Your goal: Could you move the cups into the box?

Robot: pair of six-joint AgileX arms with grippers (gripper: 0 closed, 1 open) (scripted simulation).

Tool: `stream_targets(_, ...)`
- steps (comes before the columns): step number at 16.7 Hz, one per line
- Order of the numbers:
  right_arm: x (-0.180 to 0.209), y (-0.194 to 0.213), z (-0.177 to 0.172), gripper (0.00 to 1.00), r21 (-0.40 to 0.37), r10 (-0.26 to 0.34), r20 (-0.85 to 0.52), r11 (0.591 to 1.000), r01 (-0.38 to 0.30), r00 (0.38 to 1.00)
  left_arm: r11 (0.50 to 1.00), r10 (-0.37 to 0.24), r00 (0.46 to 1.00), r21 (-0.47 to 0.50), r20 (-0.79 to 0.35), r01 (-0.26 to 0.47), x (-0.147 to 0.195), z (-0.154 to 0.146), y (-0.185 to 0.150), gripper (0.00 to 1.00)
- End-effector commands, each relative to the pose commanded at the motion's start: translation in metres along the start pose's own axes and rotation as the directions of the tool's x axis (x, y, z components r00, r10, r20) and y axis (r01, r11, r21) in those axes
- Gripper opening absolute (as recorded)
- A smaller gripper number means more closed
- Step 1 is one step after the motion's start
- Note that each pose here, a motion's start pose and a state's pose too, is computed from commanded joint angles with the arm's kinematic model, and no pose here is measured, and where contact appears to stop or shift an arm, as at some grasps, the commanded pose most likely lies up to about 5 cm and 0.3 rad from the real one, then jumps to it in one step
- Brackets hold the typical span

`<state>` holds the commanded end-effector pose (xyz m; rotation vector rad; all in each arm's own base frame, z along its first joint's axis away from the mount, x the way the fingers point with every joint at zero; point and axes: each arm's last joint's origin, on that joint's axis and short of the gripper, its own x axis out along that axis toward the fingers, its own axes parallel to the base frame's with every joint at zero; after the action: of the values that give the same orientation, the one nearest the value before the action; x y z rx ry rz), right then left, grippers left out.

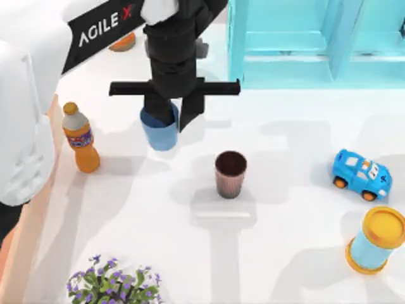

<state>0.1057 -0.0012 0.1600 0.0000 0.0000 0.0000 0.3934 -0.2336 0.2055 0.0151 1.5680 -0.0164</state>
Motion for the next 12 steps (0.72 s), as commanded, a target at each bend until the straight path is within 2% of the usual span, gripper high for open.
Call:
stream_targets(5,0.0,0.0,0.0,1.0,0.0,0.0,0.0,1.0,0.0,1.0,1.0,0.001,1.0,0.0,-0.002,-0.001,-0.03,-0.005,0.032,0.0)
stream_targets(12,0.0,0.0,0.0,1.0,0.0,0.0,0.0,1.0,0.0,1.0,1.0,-0.007,1.0,0.03,-0.012,0.007,-0.039,-0.012,0.035,0.0)
